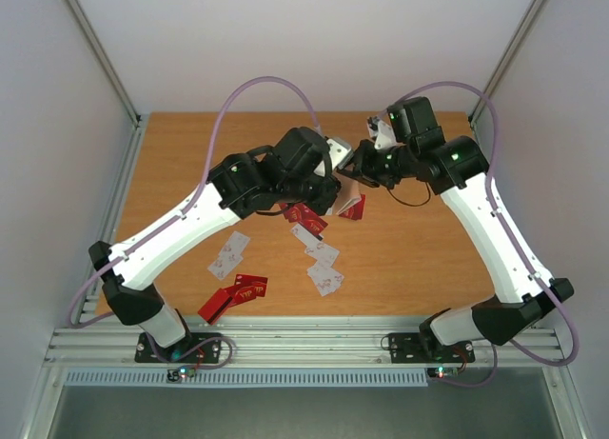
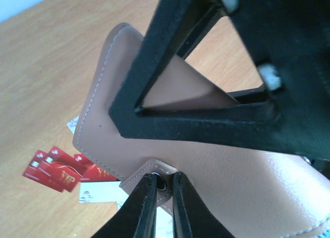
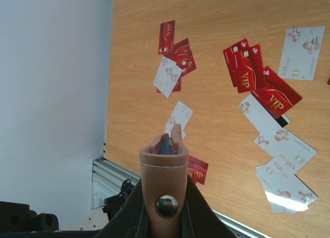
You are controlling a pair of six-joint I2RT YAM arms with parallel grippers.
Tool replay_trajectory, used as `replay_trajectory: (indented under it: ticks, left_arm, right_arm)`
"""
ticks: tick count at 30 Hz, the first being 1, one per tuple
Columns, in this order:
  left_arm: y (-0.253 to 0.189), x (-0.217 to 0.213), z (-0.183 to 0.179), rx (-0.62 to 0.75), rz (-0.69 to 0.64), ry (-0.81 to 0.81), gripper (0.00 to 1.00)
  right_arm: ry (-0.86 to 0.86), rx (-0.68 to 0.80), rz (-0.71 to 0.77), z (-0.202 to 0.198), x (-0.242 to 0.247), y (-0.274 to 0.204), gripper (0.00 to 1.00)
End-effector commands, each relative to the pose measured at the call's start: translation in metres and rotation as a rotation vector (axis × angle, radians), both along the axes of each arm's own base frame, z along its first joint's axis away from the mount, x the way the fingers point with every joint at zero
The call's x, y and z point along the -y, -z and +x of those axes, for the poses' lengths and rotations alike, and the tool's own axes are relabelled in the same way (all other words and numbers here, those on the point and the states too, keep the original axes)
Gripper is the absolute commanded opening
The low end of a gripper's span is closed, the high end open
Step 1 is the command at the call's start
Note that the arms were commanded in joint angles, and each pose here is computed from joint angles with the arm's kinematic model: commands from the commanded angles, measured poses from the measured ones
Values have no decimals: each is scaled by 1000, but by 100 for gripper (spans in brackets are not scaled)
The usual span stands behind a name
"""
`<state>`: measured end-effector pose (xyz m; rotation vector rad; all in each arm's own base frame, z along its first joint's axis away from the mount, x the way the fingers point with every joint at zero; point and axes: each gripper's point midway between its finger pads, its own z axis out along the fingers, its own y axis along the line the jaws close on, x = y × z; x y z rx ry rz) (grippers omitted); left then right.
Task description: Put the credit cards into the card holder
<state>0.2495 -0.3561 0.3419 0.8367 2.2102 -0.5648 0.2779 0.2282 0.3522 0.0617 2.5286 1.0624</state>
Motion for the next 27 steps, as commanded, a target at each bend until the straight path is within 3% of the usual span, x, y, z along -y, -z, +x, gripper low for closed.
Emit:
replay_trajectory:
  ticks: [1, 6, 16, 21, 23, 24, 25, 27]
  left_arm:
    - [10, -17, 36, 90, 105, -149, 9]
    - [15, -29, 43, 119, 163, -205, 1]
    - [31, -64, 60, 90, 233, -357, 0]
    - [29, -74, 64, 47, 181, -400, 1]
    - [26, -76, 62, 12, 112, -392, 17]
    - [24, -79, 60, -16, 62, -393, 30]
    - [21, -82, 57, -44, 6, -384, 48]
    - [13, -86, 49, -106, -130, -351, 66]
  right_arm:
    - [-72, -12, 95, -20, -13, -28, 1]
    - [-84, -24, 114, -22, -15, -31, 1]
    - [-90, -27, 135, -28, -15, -38, 1]
    - [-72, -14, 116, -26, -11, -36, 1]
    - [-44, -4, 77, -22, -5, -31, 1]
    - [-32, 0, 58, -20, -3, -29, 1]
    - [-25, 7, 44, -19, -1, -27, 1]
    - [-20, 26, 23, -16, 2, -25, 1]
